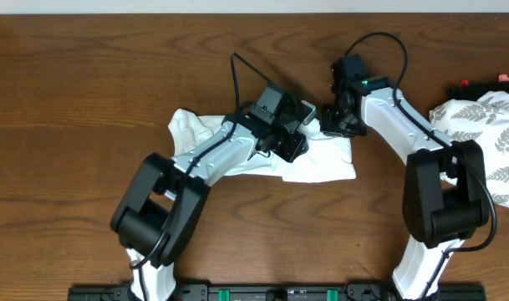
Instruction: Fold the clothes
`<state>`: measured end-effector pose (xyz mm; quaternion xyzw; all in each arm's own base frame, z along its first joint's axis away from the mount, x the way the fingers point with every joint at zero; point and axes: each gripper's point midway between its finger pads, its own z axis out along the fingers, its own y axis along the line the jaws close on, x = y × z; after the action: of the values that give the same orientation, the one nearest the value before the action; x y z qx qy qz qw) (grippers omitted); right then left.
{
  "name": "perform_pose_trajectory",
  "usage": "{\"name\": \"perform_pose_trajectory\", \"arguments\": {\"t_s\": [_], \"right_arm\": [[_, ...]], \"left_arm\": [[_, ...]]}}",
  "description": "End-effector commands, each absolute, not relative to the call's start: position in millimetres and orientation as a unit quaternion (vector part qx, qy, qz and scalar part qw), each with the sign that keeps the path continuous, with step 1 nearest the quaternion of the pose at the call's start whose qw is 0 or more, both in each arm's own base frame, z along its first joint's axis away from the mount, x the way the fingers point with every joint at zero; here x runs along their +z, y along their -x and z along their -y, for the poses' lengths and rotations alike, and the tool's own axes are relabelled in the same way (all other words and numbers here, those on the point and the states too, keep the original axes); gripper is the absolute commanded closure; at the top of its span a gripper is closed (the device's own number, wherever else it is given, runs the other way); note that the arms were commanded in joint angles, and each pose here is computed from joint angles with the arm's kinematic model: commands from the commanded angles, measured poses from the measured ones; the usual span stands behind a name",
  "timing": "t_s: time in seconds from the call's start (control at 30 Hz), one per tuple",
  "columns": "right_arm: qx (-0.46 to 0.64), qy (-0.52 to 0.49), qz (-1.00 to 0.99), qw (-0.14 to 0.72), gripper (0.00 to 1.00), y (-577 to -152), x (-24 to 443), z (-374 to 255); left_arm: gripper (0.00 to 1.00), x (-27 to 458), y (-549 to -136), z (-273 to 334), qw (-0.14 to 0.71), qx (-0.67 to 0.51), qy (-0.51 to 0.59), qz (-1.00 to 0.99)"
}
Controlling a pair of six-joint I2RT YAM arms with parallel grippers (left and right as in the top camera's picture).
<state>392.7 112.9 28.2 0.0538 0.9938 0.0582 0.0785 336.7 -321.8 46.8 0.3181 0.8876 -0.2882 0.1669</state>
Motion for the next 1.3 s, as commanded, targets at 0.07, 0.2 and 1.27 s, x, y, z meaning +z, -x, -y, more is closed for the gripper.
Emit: {"name": "perform_pose_trajectory", "arguments": {"t_s": [0.07, 0.2, 1.27], "right_arm": [[0.049, -0.076, -0.992, 0.083, 0.78, -396.5, 28.2, -105.4], [0.044, -0.095, -0.990, 0.096, 0.78, -402.7, 28.9, -101.7], [0.102, -0.116, -0.973, 0.170, 0.67, -429.8, 89.1, -71.6]], "left_arm": [[0.74, 15.0, -338.2, 313.1, 0.148, -0.260, -0.314, -0.901], [0.74, 0.8, -331.4, 307.3, 0.123, -0.251, -0.309, -0.909], [0.73, -14.0, -309.9, 282.2, 0.062, -0.206, -0.295, -0.931]]}}
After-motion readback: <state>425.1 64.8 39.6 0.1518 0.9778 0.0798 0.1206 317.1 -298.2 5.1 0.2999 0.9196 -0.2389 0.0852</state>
